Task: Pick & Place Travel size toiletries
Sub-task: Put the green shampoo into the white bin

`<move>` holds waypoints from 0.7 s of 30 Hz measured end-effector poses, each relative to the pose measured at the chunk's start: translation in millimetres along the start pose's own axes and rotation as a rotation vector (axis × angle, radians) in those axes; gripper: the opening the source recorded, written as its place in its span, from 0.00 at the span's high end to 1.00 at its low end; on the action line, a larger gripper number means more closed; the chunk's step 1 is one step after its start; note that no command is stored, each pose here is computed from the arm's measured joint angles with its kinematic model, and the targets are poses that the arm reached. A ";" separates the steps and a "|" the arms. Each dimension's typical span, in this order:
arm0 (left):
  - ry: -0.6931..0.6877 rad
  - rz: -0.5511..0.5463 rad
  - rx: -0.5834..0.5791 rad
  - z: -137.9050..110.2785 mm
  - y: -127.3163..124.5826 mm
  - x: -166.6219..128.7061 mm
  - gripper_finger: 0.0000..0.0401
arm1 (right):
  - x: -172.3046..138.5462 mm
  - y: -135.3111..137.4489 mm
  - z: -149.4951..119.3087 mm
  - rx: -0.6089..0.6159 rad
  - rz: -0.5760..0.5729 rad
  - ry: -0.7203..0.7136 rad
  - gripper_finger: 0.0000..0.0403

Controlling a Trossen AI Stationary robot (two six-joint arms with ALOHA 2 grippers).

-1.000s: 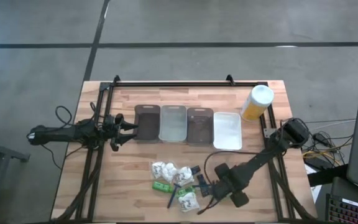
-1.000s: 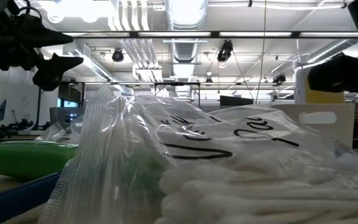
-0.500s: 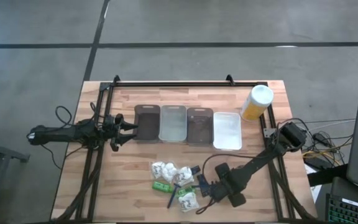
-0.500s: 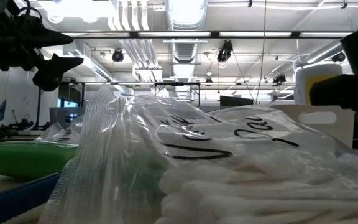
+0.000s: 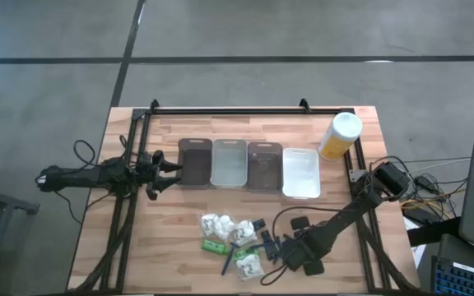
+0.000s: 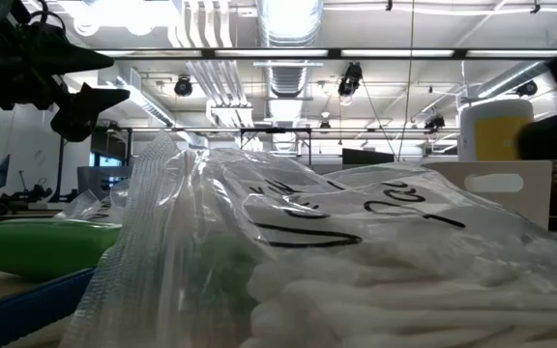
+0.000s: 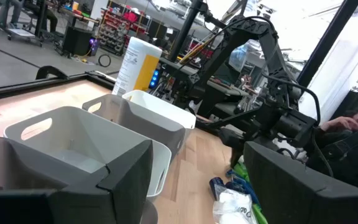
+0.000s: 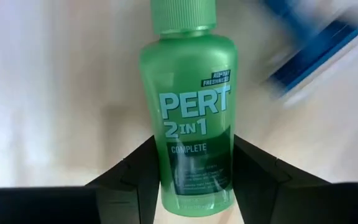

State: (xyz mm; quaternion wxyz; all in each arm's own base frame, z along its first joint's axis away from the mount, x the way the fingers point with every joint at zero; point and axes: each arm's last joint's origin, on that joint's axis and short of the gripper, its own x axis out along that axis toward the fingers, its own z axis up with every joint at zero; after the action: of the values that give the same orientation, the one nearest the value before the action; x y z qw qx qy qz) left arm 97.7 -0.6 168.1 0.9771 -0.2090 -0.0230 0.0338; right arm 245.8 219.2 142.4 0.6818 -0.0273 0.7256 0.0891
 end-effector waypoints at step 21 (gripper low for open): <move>-0.001 0.001 0.000 0.1 0.1 0.0 0.36 | -105.6 -25.0 -43.6 1.409 0.084 -0.594 0.60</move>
State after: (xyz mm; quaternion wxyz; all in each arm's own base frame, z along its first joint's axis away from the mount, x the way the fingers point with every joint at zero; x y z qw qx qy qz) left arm 97.7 -0.5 168.2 0.9771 -0.2088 -0.0233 0.0344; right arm 214.2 178.7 247.4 0.7007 0.4666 0.3976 -0.3649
